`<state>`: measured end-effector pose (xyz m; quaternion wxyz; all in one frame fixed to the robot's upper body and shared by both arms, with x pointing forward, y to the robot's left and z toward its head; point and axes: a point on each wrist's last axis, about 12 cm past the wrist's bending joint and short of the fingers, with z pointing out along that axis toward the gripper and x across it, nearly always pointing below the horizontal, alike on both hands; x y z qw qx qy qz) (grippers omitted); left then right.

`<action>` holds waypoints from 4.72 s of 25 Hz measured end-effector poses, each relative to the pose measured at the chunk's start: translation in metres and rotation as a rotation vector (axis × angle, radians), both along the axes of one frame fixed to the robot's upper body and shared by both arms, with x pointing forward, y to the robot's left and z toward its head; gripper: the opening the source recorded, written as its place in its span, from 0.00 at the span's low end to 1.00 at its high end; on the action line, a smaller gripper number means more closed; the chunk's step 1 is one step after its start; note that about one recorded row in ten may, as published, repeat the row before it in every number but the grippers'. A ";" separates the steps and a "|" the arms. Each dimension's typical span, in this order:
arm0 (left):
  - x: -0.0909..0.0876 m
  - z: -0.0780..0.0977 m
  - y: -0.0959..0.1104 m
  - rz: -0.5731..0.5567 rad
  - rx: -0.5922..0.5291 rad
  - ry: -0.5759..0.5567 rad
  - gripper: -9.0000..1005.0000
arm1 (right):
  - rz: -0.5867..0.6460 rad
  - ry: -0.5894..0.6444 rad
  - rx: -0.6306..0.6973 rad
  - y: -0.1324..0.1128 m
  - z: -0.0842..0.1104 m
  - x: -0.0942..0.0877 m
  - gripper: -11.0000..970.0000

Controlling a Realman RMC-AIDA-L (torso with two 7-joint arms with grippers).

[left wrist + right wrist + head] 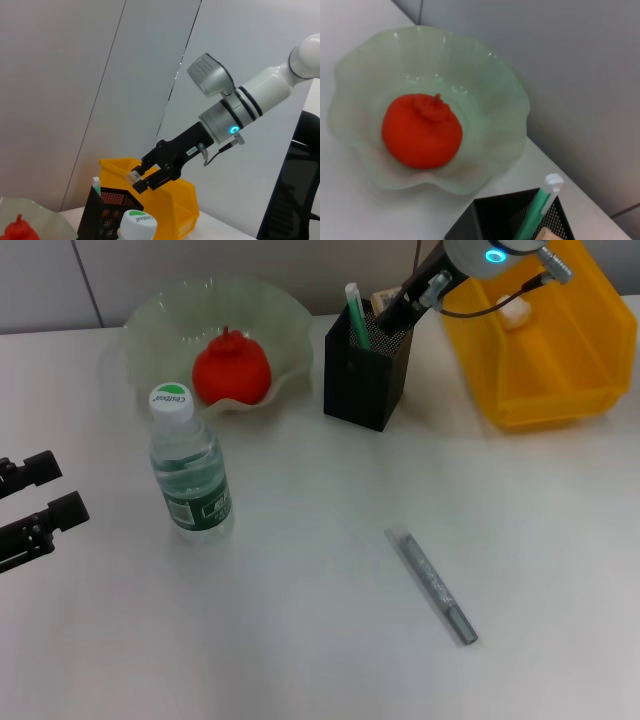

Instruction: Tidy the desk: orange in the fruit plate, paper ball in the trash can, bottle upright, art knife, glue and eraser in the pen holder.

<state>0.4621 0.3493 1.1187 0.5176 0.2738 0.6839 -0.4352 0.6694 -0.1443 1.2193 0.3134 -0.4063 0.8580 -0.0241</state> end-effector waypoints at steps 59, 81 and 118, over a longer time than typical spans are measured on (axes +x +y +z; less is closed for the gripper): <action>-0.016 -0.026 0.008 -0.295 0.352 -0.115 0.72 | -0.235 0.677 0.118 0.011 -0.061 -0.069 0.79; -0.010 -0.029 0.006 -0.272 0.375 -0.128 0.72 | -0.318 0.707 0.093 -0.001 -0.083 -0.064 0.75; -0.008 -0.033 -0.003 -0.260 0.371 -0.141 0.72 | -0.318 0.688 0.075 0.004 -0.093 -0.061 0.31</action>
